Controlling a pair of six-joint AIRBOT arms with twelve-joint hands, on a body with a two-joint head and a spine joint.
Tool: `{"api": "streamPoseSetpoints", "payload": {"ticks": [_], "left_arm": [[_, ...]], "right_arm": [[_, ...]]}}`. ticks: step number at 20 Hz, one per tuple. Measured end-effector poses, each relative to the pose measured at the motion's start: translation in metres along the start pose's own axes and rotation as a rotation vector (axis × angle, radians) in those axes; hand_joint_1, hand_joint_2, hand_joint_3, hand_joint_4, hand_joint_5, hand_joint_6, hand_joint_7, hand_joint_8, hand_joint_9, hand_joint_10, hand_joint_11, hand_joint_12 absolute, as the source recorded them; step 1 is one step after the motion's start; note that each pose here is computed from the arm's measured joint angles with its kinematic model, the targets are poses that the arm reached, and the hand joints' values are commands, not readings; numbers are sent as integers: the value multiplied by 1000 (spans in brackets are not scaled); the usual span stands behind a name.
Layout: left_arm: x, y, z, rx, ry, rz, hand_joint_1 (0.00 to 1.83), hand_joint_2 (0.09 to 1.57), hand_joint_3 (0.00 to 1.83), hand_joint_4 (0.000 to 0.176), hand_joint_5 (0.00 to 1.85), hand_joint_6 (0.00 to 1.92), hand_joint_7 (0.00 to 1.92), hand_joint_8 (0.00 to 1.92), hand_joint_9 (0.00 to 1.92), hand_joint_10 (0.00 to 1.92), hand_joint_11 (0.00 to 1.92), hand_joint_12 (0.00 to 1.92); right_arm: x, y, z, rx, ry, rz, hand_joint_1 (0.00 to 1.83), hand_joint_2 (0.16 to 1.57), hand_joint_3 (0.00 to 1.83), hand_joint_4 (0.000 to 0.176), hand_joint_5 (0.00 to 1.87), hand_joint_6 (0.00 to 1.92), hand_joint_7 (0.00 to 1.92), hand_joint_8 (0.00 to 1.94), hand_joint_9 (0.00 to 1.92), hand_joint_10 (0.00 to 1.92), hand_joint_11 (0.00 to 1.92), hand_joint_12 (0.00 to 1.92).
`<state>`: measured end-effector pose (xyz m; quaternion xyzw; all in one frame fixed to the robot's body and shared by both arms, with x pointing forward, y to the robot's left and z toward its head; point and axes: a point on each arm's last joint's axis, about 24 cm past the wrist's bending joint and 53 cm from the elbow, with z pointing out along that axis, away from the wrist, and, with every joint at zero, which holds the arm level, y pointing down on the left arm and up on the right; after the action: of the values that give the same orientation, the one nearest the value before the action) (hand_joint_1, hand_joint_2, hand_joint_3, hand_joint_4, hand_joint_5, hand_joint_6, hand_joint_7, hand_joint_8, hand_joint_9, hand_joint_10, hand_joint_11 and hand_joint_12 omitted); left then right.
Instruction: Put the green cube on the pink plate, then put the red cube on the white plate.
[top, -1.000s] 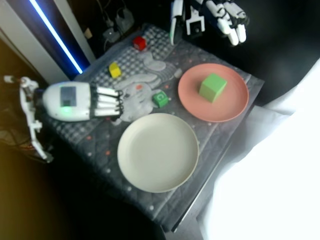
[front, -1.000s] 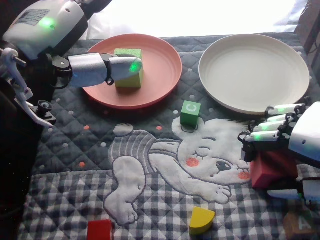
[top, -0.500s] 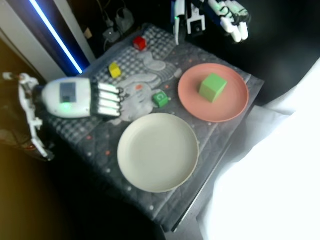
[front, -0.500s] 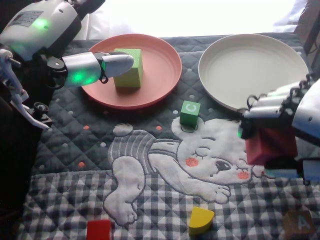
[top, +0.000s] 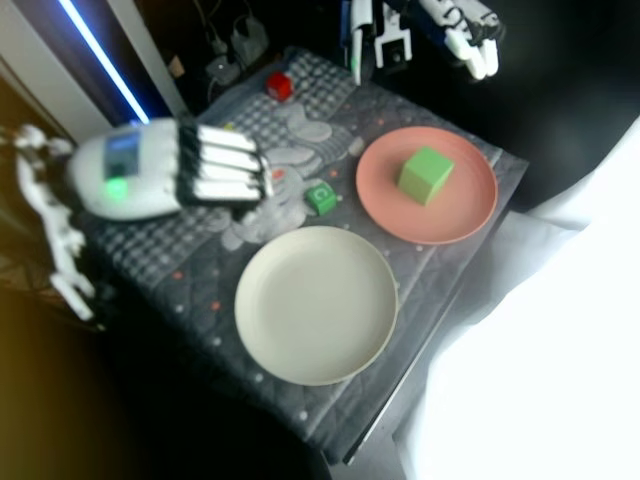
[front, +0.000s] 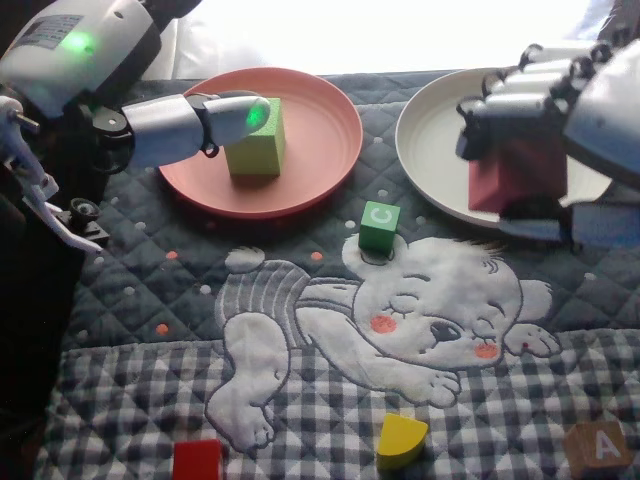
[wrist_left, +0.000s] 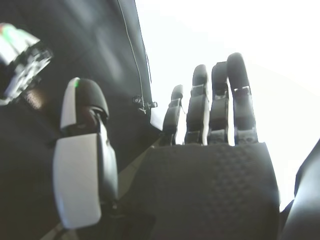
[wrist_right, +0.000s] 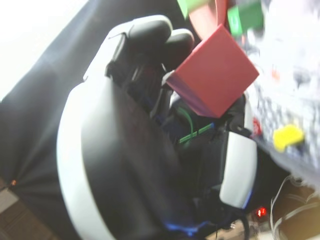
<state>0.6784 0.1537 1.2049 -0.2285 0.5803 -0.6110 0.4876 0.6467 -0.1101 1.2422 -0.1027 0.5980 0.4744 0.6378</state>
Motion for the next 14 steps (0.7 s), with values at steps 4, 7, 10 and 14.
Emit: {"api": "streamPoseSetpoints", "payload": {"ticks": [4, 7, 10, 14], "left_arm": [[5, -10, 0, 35, 12, 6, 487, 1053, 0, 87, 106, 0, 301, 1, 102, 530, 0, 1480], [9, -20, -1, 76, 17, 9, 488, 1040, 0, 92, 97, 0, 289, 0, 40, 642, 0, 1447], [8, -26, -3, 96, 16, 15, 491, 1021, 0, 79, 103, 1, 295, 3, 52, 696, 0, 1554], [9, -35, -6, 128, 20, 23, 507, 1030, 0, 79, 136, 0, 286, 0, 158, 442, 0, 1560]], "right_arm": [[-6, -26, 17, 51, -3, -29, 1177, 1220, 5, 0, 843, 1146, 744, 1496, 601, 1538, 387, 1910], [-5, -44, 33, 92, 10, -43, 1307, 1231, 2, 0, 784, 1149, 760, 1460, 636, 1625, 451, 1921], [2, -58, 42, 127, 33, -46, 1317, 1224, 1, 0, 781, 1186, 773, 1416, 667, 1576, 456, 1826], [20, -81, 52, 197, 92, -47, 1293, 1267, 1, 0, 831, 1206, 615, 1531, 481, 1681, 213, 1919]]}}
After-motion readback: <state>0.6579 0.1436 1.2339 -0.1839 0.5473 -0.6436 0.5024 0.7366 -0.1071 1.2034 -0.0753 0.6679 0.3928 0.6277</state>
